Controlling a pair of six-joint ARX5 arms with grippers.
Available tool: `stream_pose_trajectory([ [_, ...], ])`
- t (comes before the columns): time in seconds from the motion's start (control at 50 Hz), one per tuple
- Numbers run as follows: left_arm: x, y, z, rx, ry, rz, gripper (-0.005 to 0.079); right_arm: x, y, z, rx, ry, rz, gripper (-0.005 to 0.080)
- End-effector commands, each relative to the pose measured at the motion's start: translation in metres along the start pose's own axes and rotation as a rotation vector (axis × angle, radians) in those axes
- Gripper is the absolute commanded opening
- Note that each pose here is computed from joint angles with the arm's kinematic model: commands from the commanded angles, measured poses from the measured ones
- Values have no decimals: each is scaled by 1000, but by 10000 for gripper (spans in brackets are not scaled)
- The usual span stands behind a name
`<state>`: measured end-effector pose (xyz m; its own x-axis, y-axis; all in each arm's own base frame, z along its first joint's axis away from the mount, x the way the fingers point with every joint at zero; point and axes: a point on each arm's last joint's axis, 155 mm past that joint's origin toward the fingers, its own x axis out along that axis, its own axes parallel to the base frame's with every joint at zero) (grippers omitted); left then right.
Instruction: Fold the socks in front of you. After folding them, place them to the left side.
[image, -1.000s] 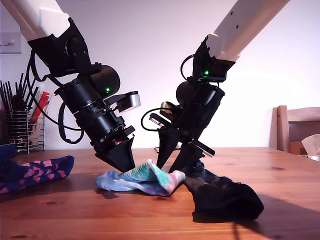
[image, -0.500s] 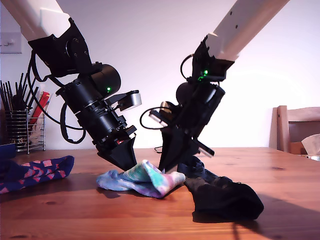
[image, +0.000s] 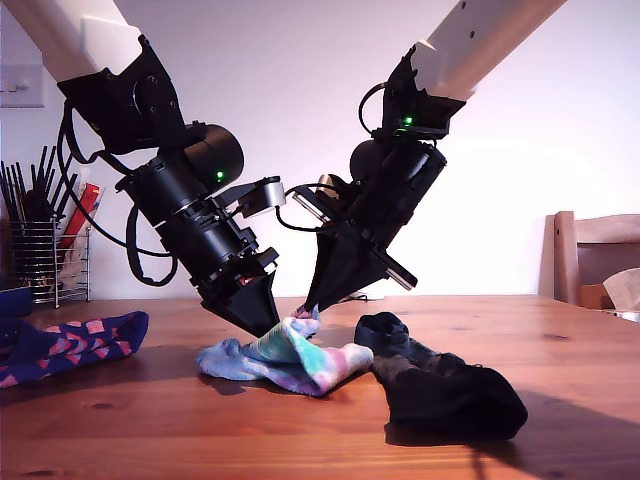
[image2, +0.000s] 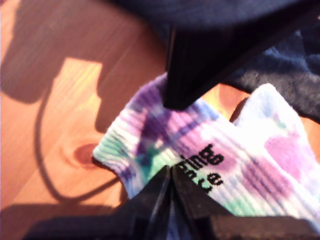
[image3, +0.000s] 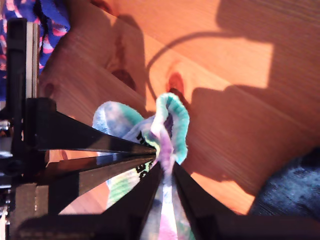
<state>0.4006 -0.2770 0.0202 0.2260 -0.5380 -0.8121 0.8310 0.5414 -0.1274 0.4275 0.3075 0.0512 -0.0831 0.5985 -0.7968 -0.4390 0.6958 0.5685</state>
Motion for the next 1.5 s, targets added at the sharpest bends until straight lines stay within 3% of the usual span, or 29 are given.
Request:
stream_pose_trajectory([
  [0.0,5,-4,-6,-5,16,-10,-19,-2,7,1,-13,-5,10,-13],
  [0.4,-31,7,3,-11,2,52,-19,-3,25,1,-34,-6,36,-13],
  [0.6,-37,3,-25,-44,101,22,-19,-6,30,2,-39,-13,37,-13],
  [0.94,-33,-17,-29,-75,82,-89,-19,-10,32,7,-55,-35,33,-13],
  [1.48,-20,-29,-50,-88,154,-133,-19,-16,35,12,-68,-57,33,-13],
])
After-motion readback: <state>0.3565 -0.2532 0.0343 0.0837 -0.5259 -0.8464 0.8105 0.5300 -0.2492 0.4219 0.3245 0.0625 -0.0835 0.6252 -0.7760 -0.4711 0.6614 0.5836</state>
